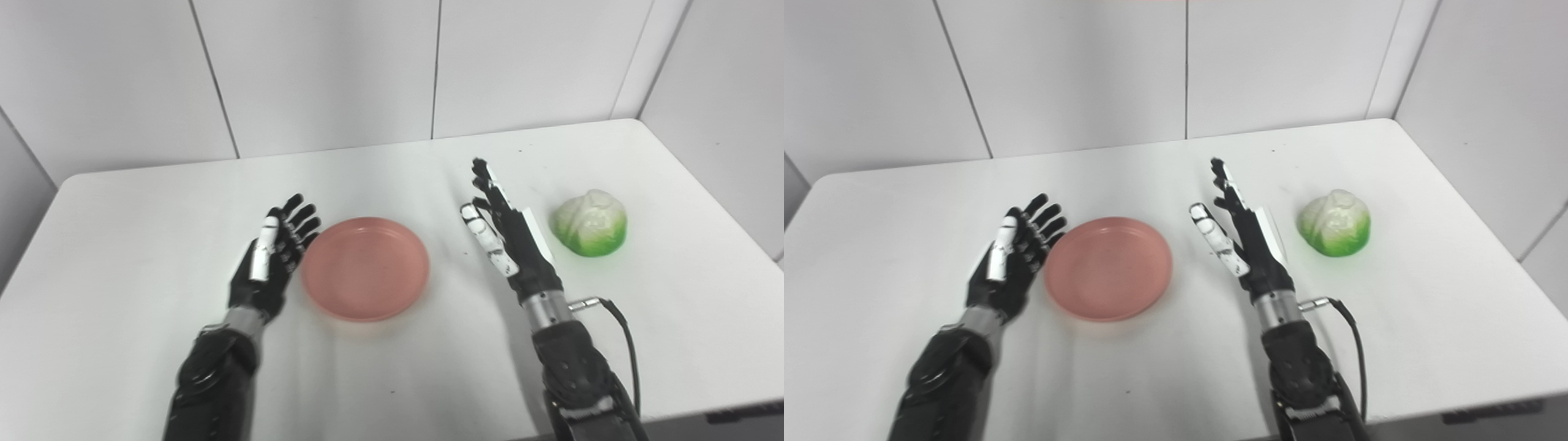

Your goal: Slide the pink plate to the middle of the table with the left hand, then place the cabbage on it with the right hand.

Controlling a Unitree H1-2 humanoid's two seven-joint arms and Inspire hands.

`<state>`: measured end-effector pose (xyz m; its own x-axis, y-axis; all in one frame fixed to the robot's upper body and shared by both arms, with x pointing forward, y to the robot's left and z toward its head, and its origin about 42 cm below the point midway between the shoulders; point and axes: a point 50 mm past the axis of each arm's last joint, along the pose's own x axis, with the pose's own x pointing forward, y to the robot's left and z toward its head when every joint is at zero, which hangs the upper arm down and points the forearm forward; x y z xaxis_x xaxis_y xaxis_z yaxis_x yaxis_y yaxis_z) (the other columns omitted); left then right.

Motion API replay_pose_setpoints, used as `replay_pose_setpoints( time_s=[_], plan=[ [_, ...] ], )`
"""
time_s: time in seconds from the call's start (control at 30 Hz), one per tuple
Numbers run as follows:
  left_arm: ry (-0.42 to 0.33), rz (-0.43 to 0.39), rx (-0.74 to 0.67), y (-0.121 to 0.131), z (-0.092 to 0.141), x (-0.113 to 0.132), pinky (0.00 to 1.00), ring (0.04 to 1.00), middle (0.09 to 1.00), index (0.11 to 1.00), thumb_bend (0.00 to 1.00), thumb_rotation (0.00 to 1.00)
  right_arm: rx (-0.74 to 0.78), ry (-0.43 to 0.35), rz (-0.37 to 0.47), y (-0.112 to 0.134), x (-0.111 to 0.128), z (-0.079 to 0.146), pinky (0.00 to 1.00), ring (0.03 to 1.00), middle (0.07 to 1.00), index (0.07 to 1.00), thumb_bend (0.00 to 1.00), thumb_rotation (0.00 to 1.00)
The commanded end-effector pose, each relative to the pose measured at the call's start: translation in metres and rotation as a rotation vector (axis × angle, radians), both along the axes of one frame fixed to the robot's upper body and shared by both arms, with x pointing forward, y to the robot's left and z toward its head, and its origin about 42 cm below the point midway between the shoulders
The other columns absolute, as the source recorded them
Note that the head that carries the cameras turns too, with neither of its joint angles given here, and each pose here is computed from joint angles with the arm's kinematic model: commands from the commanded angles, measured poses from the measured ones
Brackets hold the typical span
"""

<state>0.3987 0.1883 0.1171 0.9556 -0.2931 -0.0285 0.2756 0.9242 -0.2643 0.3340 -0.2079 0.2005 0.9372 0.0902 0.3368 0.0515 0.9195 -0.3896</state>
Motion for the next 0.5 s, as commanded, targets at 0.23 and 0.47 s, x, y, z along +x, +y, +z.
replay_pose_setpoints(
  time_s=[0.23, 0.47],
  plan=[
    [0.111, 0.01, 0.008, 0.024, -0.036, -0.005, 0.9, 0.893, 0.903, 0.893, 0.46, 1.0, -0.155, -0.217, -0.185, -0.027, 0.007, 0.074, 0.77, 0.831, 0.876, 0.908, 0.78, 0.91],
    [0.113, 0.001, -0.012, 0.036, -0.041, 0.001, 0.91, 0.899, 0.91, 0.903, 0.48, 1.0, -0.235, -0.247, -0.297, -0.058, 0.003, 0.095, 0.79, 0.831, 0.858, 0.898, 0.9, 0.65]
  ],
)
